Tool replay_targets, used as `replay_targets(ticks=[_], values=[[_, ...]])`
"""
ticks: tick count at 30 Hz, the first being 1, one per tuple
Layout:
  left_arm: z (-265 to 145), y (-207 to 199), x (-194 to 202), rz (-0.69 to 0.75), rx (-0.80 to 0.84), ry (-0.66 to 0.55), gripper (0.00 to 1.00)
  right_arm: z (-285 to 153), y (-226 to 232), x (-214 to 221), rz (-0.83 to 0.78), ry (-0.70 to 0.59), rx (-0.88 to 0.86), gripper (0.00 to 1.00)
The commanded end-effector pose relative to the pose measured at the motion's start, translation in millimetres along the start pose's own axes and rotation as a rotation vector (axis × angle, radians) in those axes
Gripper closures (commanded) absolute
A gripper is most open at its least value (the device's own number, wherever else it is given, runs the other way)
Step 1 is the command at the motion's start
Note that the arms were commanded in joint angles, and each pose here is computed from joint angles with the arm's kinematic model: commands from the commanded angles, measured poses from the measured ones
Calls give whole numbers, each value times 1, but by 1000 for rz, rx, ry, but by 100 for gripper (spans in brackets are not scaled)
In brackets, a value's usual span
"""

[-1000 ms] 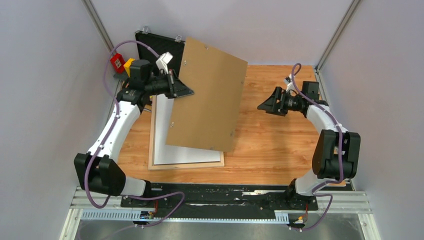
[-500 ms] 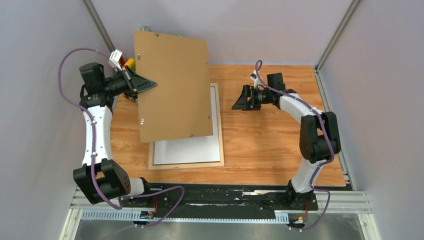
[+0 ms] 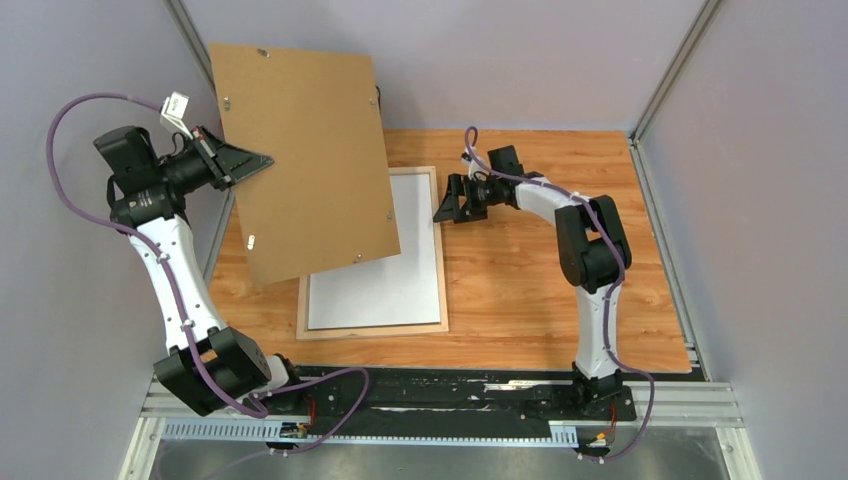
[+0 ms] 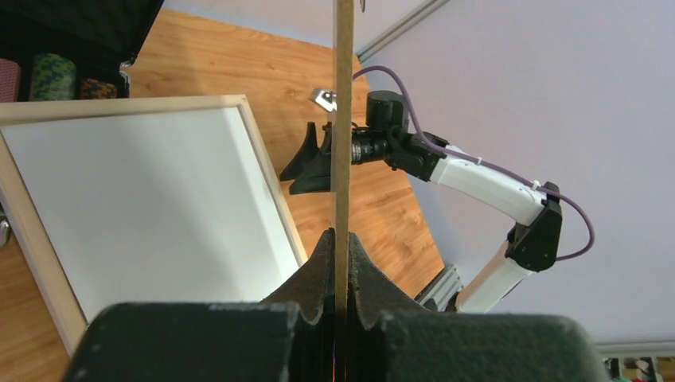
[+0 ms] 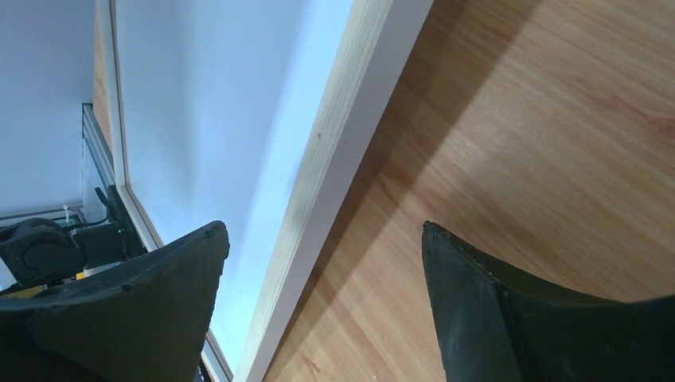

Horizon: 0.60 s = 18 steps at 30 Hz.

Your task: Put the photo into the frame

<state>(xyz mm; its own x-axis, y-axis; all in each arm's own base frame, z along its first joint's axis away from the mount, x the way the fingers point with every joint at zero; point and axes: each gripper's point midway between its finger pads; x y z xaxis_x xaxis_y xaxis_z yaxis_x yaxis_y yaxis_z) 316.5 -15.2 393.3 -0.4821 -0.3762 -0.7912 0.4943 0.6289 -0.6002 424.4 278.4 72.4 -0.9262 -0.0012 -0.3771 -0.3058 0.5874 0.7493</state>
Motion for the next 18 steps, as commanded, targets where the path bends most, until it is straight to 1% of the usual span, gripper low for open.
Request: replay_targets(ticks=[1, 6, 12, 18], values=[[-11, -27, -11, 79, 57, -12, 100, 18, 4, -8, -12, -3, -33, 12], [-11, -25, -14, 78, 52, -15, 100, 34, 4, 5, -1, 36, -48, 19], [-11, -24, -14, 79, 43, -17, 100, 43, 9, 13, 19, 76, -106, 36], [-11, -20, -12, 75, 31, -17, 100, 47, 12, 17, 37, 95, -135, 48]])
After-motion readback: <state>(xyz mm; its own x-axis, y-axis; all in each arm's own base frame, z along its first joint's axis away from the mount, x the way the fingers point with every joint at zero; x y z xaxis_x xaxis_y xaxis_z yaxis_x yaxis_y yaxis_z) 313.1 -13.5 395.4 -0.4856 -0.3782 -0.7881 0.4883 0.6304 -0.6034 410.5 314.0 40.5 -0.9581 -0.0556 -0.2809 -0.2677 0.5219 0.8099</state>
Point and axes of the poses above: each gripper's point midway between its finger pads, its own z axis out along the fingers, its own y axis along the line the jaws close on, x = y × z, and after that the axes turned 9 degrees about z, right-handed
